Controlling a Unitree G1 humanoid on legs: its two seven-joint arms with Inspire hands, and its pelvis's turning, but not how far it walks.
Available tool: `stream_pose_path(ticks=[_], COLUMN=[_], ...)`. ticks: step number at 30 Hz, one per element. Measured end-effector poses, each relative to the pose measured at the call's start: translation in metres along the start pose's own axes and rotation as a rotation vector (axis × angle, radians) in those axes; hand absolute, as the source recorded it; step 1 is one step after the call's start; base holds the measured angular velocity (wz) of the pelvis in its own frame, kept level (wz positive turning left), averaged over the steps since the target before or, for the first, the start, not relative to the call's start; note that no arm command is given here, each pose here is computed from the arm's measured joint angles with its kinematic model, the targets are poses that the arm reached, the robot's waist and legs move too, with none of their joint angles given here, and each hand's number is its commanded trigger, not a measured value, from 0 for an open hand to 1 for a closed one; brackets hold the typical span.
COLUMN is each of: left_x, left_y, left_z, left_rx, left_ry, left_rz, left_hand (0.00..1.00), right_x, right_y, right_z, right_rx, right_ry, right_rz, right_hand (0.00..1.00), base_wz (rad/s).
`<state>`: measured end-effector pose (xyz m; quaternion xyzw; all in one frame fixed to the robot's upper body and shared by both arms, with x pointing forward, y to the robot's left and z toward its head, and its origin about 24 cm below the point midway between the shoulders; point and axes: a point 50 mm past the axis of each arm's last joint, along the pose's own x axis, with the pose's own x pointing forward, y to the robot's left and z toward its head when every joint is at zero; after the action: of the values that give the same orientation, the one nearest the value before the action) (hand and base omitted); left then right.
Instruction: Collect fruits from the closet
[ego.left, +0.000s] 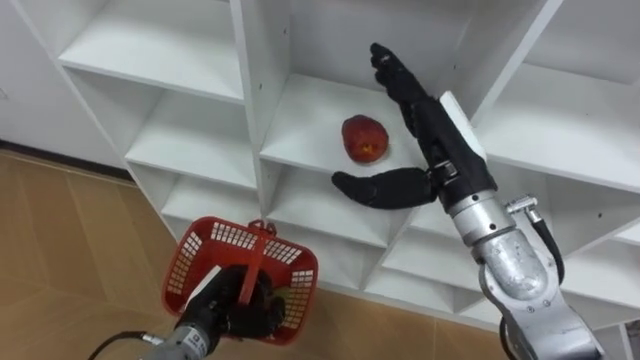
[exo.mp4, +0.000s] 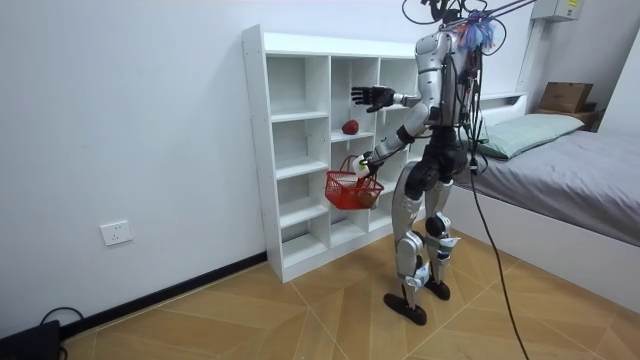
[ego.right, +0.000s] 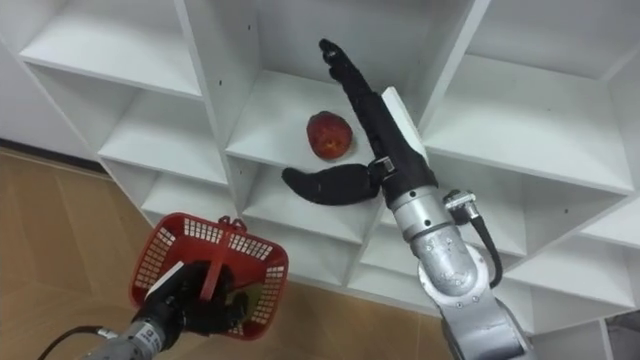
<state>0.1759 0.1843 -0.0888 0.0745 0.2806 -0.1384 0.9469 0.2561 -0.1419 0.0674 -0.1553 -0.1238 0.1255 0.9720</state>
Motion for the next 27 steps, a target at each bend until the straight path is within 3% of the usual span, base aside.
stream_pose_path(ticks=[15, 27], left_x=[0.003, 0.002], left_y=[0.003, 0.002], left_z=[0.005, -0.012], left_rx=[0.006, -0.020], left_ry=[-0.016, 0.068], left_rz=[0.022, 0.024], left_hand=[1.00, 1.00], right_x=[0.014, 0.029], right_y=[-0.015, -0.024], right_z=[-0.013, -0.038], right_rx=[-0.072, -0.108], right_ry=[0.045, 0.156], right_rz=[-0.120, -0.205], right_hand=[0.00, 0.00], base_wz=[0.07, 0.12])
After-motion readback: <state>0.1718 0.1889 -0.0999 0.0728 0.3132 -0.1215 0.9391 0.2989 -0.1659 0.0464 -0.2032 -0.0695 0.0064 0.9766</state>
